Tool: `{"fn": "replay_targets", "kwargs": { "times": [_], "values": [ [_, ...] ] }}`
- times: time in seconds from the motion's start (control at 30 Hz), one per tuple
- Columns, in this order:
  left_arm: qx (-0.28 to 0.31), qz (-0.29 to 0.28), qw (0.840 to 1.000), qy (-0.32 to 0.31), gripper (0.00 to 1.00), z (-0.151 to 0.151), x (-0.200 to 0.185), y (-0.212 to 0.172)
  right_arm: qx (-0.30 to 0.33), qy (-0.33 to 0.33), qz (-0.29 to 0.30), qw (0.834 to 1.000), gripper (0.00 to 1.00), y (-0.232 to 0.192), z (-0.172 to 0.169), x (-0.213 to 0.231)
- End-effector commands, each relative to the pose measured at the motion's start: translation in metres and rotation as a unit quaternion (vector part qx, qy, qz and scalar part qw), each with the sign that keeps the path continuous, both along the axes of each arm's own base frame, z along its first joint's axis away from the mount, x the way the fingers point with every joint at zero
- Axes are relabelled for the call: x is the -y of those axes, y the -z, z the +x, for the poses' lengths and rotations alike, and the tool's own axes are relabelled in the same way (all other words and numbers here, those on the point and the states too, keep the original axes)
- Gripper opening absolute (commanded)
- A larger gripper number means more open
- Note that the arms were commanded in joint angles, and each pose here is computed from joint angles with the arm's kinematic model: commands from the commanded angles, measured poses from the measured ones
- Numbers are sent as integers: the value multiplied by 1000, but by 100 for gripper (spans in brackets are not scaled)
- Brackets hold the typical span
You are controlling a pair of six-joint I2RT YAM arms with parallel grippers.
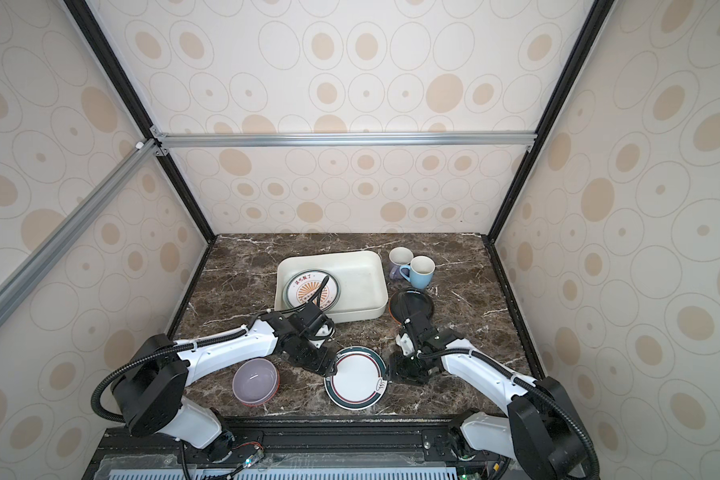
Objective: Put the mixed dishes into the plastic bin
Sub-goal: 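Move both grippers to the green-rimmed white plate and pinch its rim, then carry the green-rimmed plate into the bin with the right gripper while the left withdraws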
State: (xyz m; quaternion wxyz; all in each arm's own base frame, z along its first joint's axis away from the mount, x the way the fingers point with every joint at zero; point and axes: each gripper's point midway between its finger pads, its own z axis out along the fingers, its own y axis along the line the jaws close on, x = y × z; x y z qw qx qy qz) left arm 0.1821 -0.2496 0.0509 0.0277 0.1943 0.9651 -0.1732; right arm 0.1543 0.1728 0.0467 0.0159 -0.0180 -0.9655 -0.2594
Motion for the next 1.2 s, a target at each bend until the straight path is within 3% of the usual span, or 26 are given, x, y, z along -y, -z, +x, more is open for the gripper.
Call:
{"fn": "replay_targets", "kwargs": {
  "times": [0.0, 0.53, 0.8, 0.9, 1.03, 1.17],
  "values": [
    [2, -5, 1000, -5, 72, -7, 6, 3, 1, 4, 0, 1000, 53, 7, -3, -2],
    [-18, 12, 1000, 15, 23, -18, 8, 25, -15, 0, 30, 999, 52, 25, 8, -25],
    [-30, 2, 999, 20, 12, -20, 14, 36, -20, -6, 29, 999, 50, 28, 7, -28],
    [-33, -2, 999, 25, 12, -19, 19, 38, -20, -9, 27, 999, 41, 26, 7, -27],
    [-31, -2, 999, 31, 12, -13, 25, 38, -18, -18, 27, 999, 19, 16, 6, -27],
    [-22, 5, 999, 39, 14, -3, 32, 35, -12, -28, 22, 999, 7, 4, 7, -26]
  ]
}}
